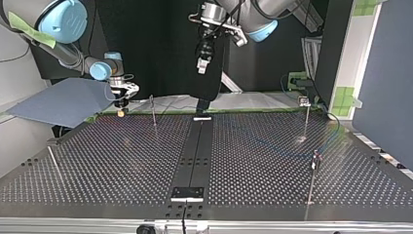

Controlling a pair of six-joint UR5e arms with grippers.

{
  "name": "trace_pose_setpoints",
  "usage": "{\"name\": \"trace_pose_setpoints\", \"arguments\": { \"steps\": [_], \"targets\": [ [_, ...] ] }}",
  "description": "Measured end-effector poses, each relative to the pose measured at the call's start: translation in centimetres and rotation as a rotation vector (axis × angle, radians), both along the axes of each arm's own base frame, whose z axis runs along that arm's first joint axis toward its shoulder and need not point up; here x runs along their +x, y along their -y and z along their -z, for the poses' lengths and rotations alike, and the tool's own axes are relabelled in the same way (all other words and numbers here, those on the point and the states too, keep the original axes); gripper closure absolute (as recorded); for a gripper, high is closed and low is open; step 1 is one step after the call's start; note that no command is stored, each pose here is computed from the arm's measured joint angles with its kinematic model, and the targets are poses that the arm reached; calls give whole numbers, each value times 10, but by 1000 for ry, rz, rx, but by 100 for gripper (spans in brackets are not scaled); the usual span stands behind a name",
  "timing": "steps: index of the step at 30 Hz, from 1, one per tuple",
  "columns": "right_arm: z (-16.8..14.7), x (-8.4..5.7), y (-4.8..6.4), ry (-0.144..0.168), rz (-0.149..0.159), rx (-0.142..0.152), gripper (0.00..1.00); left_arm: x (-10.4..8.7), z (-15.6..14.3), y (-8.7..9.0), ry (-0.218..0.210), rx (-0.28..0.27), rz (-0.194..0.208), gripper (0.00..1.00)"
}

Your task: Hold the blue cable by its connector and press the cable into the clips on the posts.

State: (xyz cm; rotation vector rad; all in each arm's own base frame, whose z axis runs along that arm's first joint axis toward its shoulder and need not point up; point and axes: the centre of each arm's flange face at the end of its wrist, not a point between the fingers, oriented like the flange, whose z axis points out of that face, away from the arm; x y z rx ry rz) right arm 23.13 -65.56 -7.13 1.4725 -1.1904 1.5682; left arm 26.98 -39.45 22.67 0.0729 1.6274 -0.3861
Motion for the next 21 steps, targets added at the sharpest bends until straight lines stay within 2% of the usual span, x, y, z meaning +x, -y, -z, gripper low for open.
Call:
{"name": "trace_pose_setpoints", "arguments": {
  "steps": [9,12,21],
  "targets": [
    [0,0,-1,-3,-5,5,100,-16,-8,-18,47,-48,-17,0],
    [1,0,-1,-3,-9,6,100,-19,4,-22,39,-42,-21,0],
    [1,0,-1,-3,-11,9,100,-33,50,-30,-8,-18,-1,0]
  ]
}}
